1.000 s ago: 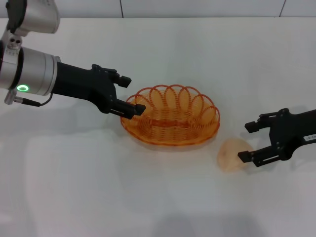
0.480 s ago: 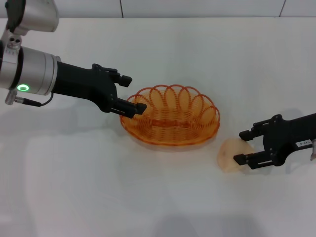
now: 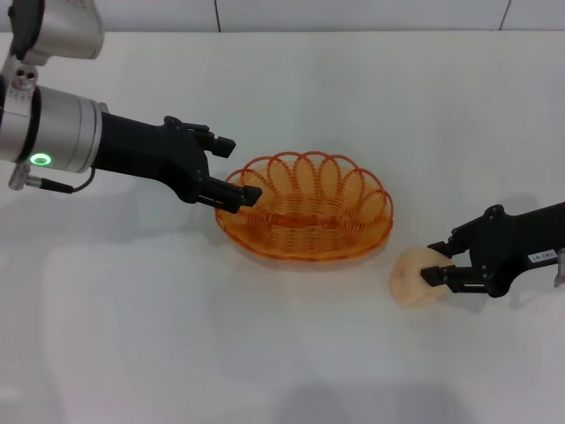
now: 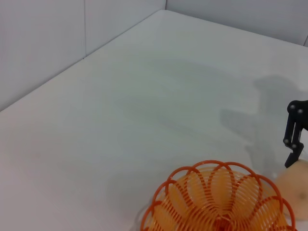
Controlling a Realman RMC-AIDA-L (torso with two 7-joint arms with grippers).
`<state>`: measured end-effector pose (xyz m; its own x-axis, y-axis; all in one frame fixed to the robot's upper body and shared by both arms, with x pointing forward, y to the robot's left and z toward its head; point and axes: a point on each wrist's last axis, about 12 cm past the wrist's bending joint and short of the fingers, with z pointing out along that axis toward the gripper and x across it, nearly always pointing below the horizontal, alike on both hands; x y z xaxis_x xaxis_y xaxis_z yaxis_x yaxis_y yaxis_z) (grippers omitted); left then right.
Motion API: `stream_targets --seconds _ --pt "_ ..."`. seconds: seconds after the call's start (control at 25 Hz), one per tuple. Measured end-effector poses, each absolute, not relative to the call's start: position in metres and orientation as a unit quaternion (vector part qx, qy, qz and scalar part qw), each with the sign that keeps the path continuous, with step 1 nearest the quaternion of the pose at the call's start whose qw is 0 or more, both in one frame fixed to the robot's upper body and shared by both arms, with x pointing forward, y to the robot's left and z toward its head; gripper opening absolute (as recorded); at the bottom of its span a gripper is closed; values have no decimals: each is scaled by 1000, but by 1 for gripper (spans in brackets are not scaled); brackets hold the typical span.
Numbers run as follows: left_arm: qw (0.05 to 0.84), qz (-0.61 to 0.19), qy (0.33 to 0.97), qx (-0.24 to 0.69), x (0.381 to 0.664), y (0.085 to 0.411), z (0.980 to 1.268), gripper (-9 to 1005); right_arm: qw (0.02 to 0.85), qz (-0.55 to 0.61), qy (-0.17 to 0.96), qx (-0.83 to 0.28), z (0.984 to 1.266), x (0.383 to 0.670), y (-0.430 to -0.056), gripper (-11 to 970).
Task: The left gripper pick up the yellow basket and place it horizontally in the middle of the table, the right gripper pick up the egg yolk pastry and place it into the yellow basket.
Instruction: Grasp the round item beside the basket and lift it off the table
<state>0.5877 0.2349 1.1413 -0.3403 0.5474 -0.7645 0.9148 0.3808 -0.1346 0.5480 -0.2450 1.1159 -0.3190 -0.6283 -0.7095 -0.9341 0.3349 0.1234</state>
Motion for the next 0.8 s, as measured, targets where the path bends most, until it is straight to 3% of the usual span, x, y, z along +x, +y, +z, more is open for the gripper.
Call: stream_targets --seconds 0.08,0.44,0.8 --pt "320 -287 767 476 587 235 1141 887 282 269 767 -509 1116 548 -245 306" --pt "320 -288 766 477 586 237 1142 887 284 273 769 -504 1127 549 -242 262" --pt "322 -284 769 474 585 244 1141 887 300 262 766 -505 1159 543 -240 197"
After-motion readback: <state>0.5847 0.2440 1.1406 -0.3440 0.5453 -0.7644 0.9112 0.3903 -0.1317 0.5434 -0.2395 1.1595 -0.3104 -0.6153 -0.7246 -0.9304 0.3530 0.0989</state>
